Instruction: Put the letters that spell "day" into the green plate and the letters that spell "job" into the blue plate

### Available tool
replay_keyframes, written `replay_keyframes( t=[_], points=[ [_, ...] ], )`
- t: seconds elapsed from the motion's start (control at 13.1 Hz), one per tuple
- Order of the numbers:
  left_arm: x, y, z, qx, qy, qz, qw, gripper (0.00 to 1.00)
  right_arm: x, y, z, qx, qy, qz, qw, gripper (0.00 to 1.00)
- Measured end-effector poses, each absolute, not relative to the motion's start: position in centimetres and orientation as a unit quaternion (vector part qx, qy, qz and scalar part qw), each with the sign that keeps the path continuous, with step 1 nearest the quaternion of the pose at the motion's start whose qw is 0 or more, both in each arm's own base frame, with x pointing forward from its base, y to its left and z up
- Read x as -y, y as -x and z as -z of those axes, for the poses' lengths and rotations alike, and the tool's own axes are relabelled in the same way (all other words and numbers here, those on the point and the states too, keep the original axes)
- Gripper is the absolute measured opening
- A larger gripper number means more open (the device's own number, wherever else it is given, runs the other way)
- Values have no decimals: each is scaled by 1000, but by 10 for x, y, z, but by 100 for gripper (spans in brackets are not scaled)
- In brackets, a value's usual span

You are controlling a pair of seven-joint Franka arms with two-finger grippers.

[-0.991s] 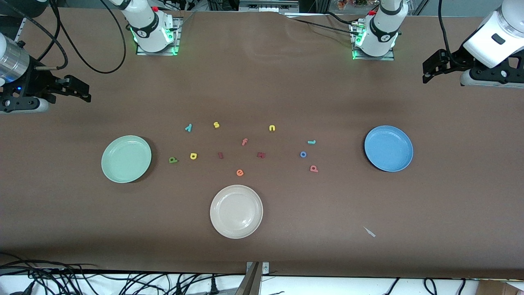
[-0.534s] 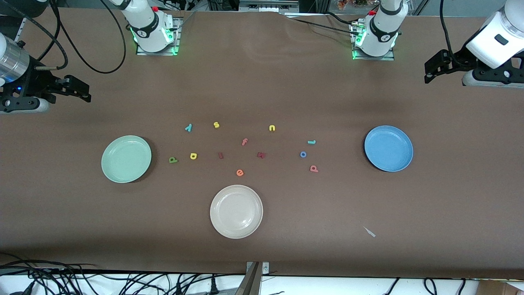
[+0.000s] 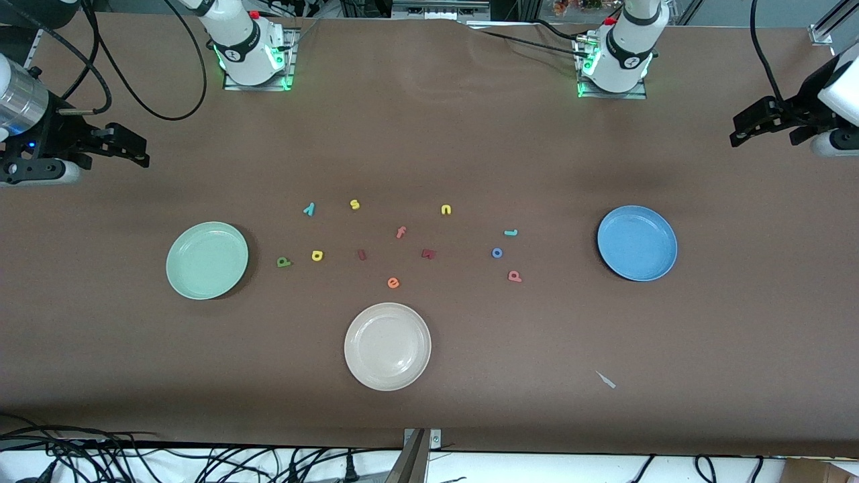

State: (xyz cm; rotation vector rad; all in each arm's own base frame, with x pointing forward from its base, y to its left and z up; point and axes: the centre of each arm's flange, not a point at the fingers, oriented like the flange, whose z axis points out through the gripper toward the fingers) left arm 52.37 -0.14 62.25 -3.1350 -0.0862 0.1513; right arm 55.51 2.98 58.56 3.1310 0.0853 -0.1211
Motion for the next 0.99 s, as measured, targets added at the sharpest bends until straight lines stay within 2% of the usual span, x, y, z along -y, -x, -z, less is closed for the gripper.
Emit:
replay_keyframes(
  t=[0.99],
  points=[
    [13, -524, -622, 18, 999, -48, 2, 100, -30, -555, -586, -27, -999, 39, 4, 100]
  ],
)
